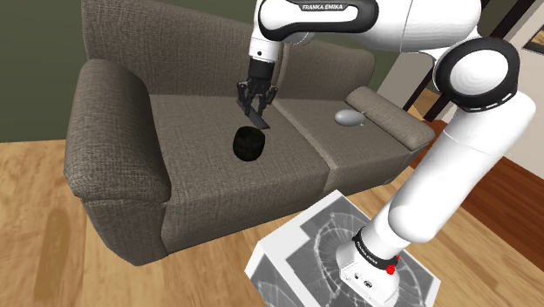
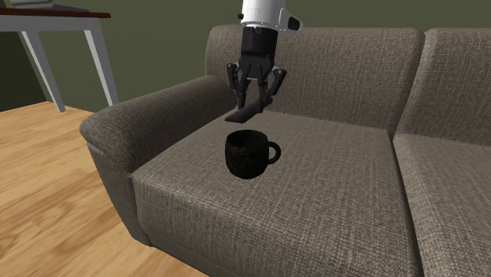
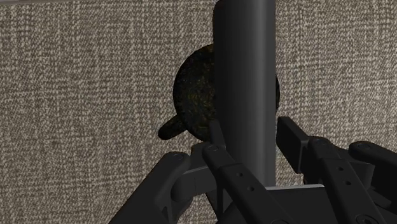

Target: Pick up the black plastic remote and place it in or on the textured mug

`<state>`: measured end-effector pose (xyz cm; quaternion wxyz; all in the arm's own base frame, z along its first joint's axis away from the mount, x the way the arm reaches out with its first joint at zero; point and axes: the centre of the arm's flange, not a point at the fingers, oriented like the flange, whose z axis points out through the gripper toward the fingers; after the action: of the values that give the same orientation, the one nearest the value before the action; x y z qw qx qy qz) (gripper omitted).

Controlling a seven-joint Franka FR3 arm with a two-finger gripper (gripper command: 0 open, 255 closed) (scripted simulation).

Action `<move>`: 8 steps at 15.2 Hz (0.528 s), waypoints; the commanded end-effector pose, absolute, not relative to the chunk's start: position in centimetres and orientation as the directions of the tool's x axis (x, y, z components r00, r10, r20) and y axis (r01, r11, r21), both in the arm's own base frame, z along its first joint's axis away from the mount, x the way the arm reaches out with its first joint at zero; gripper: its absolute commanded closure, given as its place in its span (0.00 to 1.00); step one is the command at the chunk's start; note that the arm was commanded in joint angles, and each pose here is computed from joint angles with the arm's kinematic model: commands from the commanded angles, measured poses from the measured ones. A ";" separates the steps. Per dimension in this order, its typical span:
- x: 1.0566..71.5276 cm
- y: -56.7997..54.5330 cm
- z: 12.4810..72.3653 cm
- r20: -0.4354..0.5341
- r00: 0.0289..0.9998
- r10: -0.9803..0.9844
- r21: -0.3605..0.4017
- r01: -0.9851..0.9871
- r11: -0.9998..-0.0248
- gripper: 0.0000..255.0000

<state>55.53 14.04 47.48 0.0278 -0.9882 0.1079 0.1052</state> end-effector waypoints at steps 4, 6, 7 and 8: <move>52.8 13.1 45.5 -0.214 0.954 -0.208 -0.032 -0.220 -0.975 1.00; 52.8 13.1 44.5 -0.214 0.954 -0.208 -0.032 -0.220 -0.975 1.00; 52.8 13.1 43.9 -0.214 0.954 -0.208 -0.032 -0.220 -0.975 1.00; 52.8 13.1 43.4 -0.214 0.954 -0.208 -0.032 -0.220 -0.975 1.00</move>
<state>52.87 13.29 43.81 0.0276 -0.9881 0.1082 0.1054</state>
